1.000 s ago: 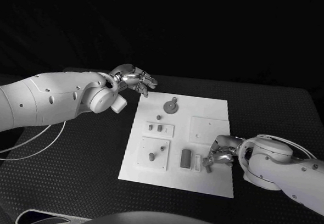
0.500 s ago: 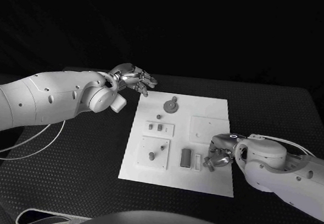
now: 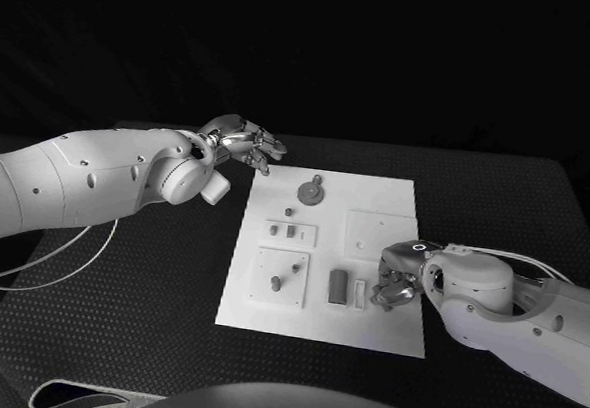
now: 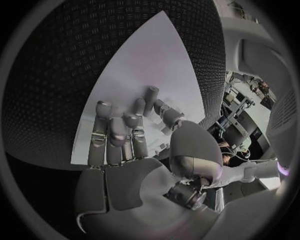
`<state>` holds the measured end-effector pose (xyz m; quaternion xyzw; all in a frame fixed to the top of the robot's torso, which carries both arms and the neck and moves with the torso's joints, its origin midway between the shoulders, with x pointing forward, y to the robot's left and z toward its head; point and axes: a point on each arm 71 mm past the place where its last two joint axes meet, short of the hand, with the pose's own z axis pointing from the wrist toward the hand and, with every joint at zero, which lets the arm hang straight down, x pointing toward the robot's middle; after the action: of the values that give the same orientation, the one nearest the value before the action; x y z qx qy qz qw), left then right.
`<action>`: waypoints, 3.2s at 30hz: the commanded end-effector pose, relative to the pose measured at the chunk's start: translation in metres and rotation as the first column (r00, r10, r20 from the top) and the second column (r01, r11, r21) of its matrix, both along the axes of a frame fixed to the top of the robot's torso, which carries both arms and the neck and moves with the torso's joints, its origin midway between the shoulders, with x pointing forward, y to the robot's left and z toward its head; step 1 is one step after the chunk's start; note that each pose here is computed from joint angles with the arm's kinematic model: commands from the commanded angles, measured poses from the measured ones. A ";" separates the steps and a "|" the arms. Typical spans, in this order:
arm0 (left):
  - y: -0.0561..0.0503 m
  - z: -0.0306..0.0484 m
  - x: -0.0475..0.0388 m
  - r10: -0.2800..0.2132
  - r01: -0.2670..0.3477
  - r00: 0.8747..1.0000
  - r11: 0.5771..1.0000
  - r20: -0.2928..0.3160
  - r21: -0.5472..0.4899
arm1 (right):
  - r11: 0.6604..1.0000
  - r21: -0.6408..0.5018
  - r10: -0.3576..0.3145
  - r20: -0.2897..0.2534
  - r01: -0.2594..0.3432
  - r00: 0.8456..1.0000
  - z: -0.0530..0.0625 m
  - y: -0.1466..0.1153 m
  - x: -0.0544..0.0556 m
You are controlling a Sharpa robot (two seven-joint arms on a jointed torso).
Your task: Assemble the parts on the task board
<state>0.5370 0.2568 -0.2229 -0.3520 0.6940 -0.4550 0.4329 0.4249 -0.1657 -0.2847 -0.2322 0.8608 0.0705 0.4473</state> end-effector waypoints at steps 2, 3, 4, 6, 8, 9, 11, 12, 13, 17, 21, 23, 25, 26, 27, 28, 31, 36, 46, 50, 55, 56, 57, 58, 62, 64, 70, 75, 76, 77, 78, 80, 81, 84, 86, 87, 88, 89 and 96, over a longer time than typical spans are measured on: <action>-0.003 0.0011 -0.0001 -0.017 0.017 1.000 1.000 0.005 -0.002 | 0.993 -0.104 -0.064 -0.062 0.058 0.996 -0.017 -0.017 -0.003; -0.003 0.0011 -0.0001 -0.017 0.017 1.000 1.000 0.005 -0.002 | 0.993 -0.095 -0.069 -0.067 0.062 0.995 -0.017 -0.017 -0.003; -0.003 0.0011 -0.0001 -0.018 0.018 1.000 1.000 0.005 -0.002 | 0.994 -0.081 -0.080 -0.082 0.073 0.993 -0.018 -0.016 -0.003; -0.004 0.0011 0.0001 -0.018 0.018 1.000 1.000 0.005 -0.002 | 0.993 -0.034 -0.115 -0.117 0.111 0.986 -0.019 -0.017 -0.003; -0.004 0.0011 0.0000 -0.020 0.020 1.000 1.000 0.005 -0.002 | 0.989 0.008 -0.143 -0.141 0.145 0.980 -0.019 -0.018 -0.003; -0.004 0.0011 0.0000 -0.019 0.019 1.000 1.000 0.005 -0.002 | 0.985 0.034 -0.160 -0.154 0.167 0.975 -0.019 -0.018 -0.003; -0.004 0.0010 0.0001 -0.019 0.019 1.000 1.000 0.005 -0.002 | 0.972 0.090 -0.199 -0.180 0.217 0.963 -0.019 -0.019 -0.003; -0.004 0.0010 0.0001 -0.019 0.019 1.000 1.000 0.005 -0.002 | 0.969 0.101 -0.206 -0.185 0.227 0.961 -0.019 -0.019 -0.003; -0.004 0.0010 0.0001 -0.018 0.018 1.000 1.000 0.005 -0.002 | 0.952 0.145 -0.239 -0.203 0.270 0.950 -0.018 -0.021 -0.002; -0.004 0.0010 0.0002 -0.018 0.018 1.000 1.000 0.005 -0.002 | 0.887 0.257 -0.321 -0.255 0.384 0.912 -0.014 -0.025 0.000; -0.003 0.0010 0.0001 -0.018 0.018 1.000 1.000 0.004 -0.001 | 0.794 0.366 -0.401 -0.285 0.485 0.871 -0.004 -0.029 0.005; -0.003 0.0010 0.0000 -0.018 0.018 1.000 1.000 0.004 -0.002 | 0.763 0.393 -0.423 -0.297 0.513 0.856 -0.001 -0.030 0.006; -0.003 0.0010 0.0001 -0.017 0.017 1.000 1.000 0.004 -0.001 | 0.746 0.405 -0.435 -0.305 0.529 0.847 0.001 -0.031 0.006; -0.003 0.0010 0.0000 -0.018 0.018 1.000 1.000 0.004 -0.001 | 0.742 0.404 -0.437 -0.312 0.535 0.843 0.001 -0.032 0.006; -0.003 0.0010 0.0000 -0.017 0.017 1.000 1.000 0.004 -0.001 | 0.738 0.404 -0.439 -0.320 0.540 0.839 0.001 -0.032 0.005; -0.003 0.0010 -0.0001 -0.017 0.017 1.000 1.000 0.004 -0.001 | 0.733 0.405 -0.439 -0.332 0.547 0.835 0.001 -0.031 0.004; -0.003 0.0010 -0.0002 -0.018 0.018 1.000 1.000 0.004 -0.001 | 0.728 0.414 -0.436 -0.335 0.546 0.835 0.002 -0.028 0.002; -0.003 0.0010 -0.0003 -0.017 0.017 1.000 1.000 0.004 -0.001 | 0.719 0.411 -0.423 -0.381 0.560 0.822 0.002 -0.021 -0.003; -0.002 0.0011 -0.0006 -0.017 0.017 1.000 1.000 0.002 -0.001 | 0.737 0.380 -0.404 -0.416 0.559 0.815 -0.002 -0.016 -0.006; -0.003 0.0011 -0.0008 -0.019 0.019 1.000 1.000 0.002 -0.002 | 0.747 0.371 -0.392 -0.425 0.552 0.816 -0.004 -0.012 -0.007; -0.004 0.0011 -0.0008 -0.020 0.020 1.000 1.000 0.002 -0.002 | 0.751 0.368 -0.391 -0.421 0.548 0.818 -0.009 -0.009 -0.007; -0.003 0.0011 -0.0007 -0.020 0.020 1.000 1.000 0.002 -0.002 | 0.752 0.368 -0.392 -0.418 0.547 0.820 -0.009 -0.009 -0.007; -0.003 0.0011 -0.0007 -0.019 0.019 1.000 1.000 0.003 -0.002 | 0.752 0.368 -0.393 -0.415 0.547 0.820 -0.010 -0.009 -0.006; -0.003 0.0011 -0.0007 -0.019 0.019 1.000 1.000 0.003 -0.002 | 0.753 0.367 -0.395 -0.411 0.546 0.822 -0.010 -0.009 -0.005; -0.004 0.0011 -0.0006 -0.020 0.020 1.000 1.000 0.002 -0.002 | 0.756 0.362 -0.394 -0.413 0.545 0.821 -0.013 -0.009 -0.003; -0.004 0.0011 -0.0006 -0.019 0.019 1.000 1.000 0.002 -0.002 | 0.758 0.358 -0.393 -0.416 0.545 0.820 -0.014 -0.009 -0.003; -0.003 0.0011 -0.0006 -0.018 0.018 1.000 1.000 0.003 -0.001 | 0.757 0.355 -0.398 -0.415 0.548 0.818 -0.015 -0.011 -0.003; -0.003 0.0011 -0.0005 -0.018 0.018 1.000 1.000 0.003 -0.001 | 0.768 0.341 -0.390 -0.421 0.542 0.819 -0.016 -0.011 -0.003; -0.003 0.0011 -0.0006 -0.018 0.018 1.000 1.000 0.003 -0.001 | 0.769 0.341 -0.389 -0.422 0.541 0.819 -0.016 -0.011 -0.004; -0.003 0.0011 -0.0005 -0.017 0.017 1.000 1.000 0.003 -0.001 | 0.771 0.338 -0.387 -0.424 0.540 0.819 -0.017 -0.010 -0.004; -0.003 0.0011 -0.0006 -0.017 0.017 1.000 1.000 0.003 -0.001 | 0.772 0.337 -0.386 -0.426 0.539 0.818 -0.017 -0.010 -0.004; -0.003 0.0011 -0.0006 -0.017 0.017 1.000 1.000 0.003 -0.001 | 0.774 0.334 -0.383 -0.429 0.538 0.818 -0.018 -0.009 -0.005; -0.003 0.0011 -0.0006 -0.017 0.017 1.000 1.000 0.003 -0.001 | 0.774 0.334 -0.383 -0.429 0.538 0.818 -0.018 -0.009 -0.005; -0.003 0.0011 -0.0006 -0.017 0.017 1.000 1.000 0.002 -0.001 | 0.775 0.333 -0.380 -0.432 0.536 0.818 -0.018 -0.009 -0.006; -0.003 0.0011 -0.0006 -0.017 0.017 1.000 1.000 0.002 -0.001 | 0.776 0.334 -0.379 -0.432 0.535 0.818 -0.018 -0.009 -0.007; -0.003 0.0011 -0.0006 -0.016 0.016 1.000 1.000 0.003 -0.001 | 0.776 0.334 -0.377 -0.433 0.534 0.819 -0.018 -0.008 -0.007; -0.003 0.0011 -0.0006 -0.016 0.016 1.000 1.000 0.002 -0.001 | 0.777 0.333 -0.376 -0.434 0.534 0.819 -0.018 -0.008 -0.007; -0.003 0.0011 -0.0006 -0.016 0.016 1.000 1.000 0.002 -0.001 | 0.778 0.332 -0.375 -0.435 0.533 0.819 -0.018 -0.008 -0.007; -0.002 0.0011 -0.0005 -0.016 0.016 1.000 1.000 0.003 -0.001 | 0.780 0.333 -0.372 -0.432 0.529 0.822 -0.018 -0.009 -0.008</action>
<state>0.5366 0.2562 -0.2230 -0.3506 0.6958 -0.4541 0.4323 0.4214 -0.1768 -0.2983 0.1223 0.9100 0.1916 0.3467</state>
